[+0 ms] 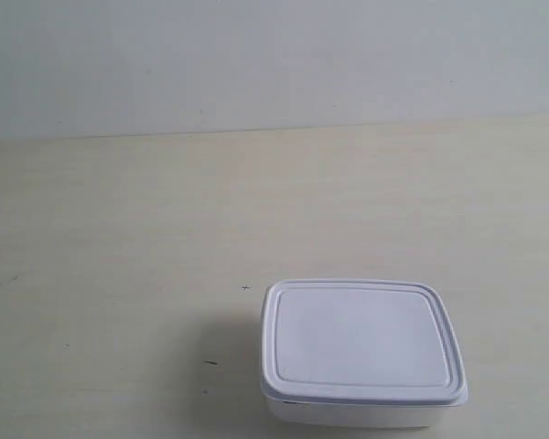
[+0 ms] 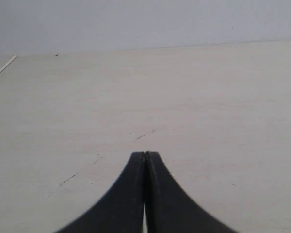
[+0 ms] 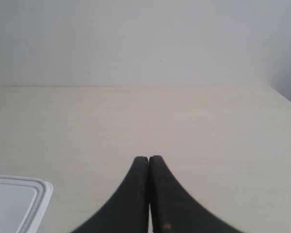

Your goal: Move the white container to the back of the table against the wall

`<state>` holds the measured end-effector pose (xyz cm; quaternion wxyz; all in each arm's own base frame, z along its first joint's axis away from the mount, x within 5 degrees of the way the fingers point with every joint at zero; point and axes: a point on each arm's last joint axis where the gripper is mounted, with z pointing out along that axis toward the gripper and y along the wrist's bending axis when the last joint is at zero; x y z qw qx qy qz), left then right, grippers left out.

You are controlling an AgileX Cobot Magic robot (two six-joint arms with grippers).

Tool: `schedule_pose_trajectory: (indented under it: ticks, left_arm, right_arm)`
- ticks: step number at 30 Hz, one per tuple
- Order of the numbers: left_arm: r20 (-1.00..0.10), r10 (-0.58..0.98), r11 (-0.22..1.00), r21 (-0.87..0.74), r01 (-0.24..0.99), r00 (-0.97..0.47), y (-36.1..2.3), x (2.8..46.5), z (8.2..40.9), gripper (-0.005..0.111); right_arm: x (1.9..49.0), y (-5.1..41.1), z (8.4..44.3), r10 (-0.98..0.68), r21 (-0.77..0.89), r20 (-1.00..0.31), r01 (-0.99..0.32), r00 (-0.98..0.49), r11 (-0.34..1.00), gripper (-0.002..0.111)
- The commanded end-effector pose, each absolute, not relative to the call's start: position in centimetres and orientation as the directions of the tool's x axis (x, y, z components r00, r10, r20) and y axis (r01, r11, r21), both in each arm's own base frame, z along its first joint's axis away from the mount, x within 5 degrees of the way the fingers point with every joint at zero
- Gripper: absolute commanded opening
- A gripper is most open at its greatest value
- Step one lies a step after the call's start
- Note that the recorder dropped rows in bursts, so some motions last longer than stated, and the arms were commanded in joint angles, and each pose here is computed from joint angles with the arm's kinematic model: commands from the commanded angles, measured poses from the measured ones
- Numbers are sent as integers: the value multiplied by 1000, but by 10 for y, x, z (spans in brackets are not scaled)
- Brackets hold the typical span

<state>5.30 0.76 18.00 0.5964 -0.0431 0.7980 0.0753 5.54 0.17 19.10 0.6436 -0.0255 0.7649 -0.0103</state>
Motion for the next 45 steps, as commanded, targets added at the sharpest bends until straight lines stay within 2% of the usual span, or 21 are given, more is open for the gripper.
schedule_pose_trajectory:
  ticks: [1,13,21,27,35,40,45]
  left_arm:
    - [-961,25,984,72,-163,-275,8,53,181,0]
    - [-959,16,980,72,-187,-282,9,53,181,0]
    - [-892,-47,974,60,-220,-449,19,74,174,0]
    - [-849,-63,980,48,-194,-524,22,91,215,0]
    - [-872,-51,979,52,-195,-487,34,132,277,0]
    - [-878,-48,979,53,-196,-476,39,149,296,0]
    - [-873,-50,979,52,-195,-485,40,152,296,0]
  right_arm:
    - [55,1,191,-50,-48,-987,-20,-154,999,0]
    - [55,1,191,-51,-48,-986,-20,-157,999,0]
    - [69,1,210,-50,-45,-966,-25,-255,999,0]
    - [94,1,236,-49,-42,-939,-29,-341,999,0]
    - [144,1,286,-49,-41,-927,-30,-373,999,0]
    - [171,1,311,-49,-41,-930,-30,-364,999,0]
    - [181,0,325,-49,-43,-946,-25,-319,999,0]
